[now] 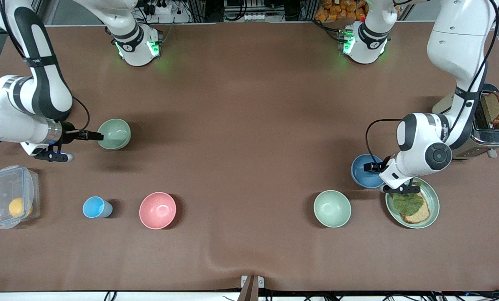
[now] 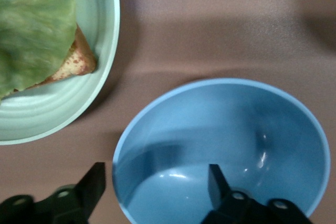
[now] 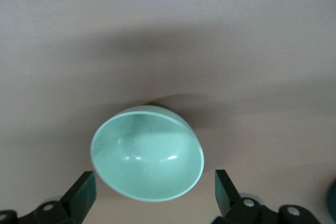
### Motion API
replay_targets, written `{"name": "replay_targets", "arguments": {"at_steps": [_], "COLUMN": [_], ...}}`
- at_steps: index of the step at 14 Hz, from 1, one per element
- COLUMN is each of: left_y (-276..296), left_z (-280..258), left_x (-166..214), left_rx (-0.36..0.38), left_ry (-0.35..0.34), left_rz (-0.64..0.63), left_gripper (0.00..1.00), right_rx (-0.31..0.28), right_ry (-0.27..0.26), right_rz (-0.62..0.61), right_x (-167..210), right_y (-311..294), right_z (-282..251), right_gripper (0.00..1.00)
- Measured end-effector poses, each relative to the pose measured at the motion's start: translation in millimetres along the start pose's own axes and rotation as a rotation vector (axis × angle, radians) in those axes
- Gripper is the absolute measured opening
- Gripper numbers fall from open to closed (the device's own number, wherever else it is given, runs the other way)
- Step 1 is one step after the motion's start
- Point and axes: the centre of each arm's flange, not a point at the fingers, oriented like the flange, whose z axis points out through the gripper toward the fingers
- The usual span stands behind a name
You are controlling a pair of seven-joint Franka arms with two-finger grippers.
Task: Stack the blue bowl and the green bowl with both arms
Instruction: 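Grasp the green bowl with the right gripper while the left gripper grasps the blue bowl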
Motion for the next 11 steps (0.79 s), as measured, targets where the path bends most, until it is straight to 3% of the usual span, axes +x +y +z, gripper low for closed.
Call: {"name": "replay_targets", "arguments": {"at_steps": [7, 11], "left_y": [0.6, 3.7], "left_z": [-2.0, -10.7], "left_x": [1.3, 2.8], "left_rx": [-0.001, -0.002], "left_ry": [0.006, 0.018], "left_rz": [-0.035, -0.030], "left_gripper": [0.11, 0.05], "right_rx": [0.012, 0.010], "right_ry": [-0.003, 0.006], "right_rz": [-0.042, -0.040], "right_x": [-4.9, -10.8], "right_y": [34.1, 42.8], "right_z": [40.9, 74.8], "right_gripper": [0.97, 0.90]}}
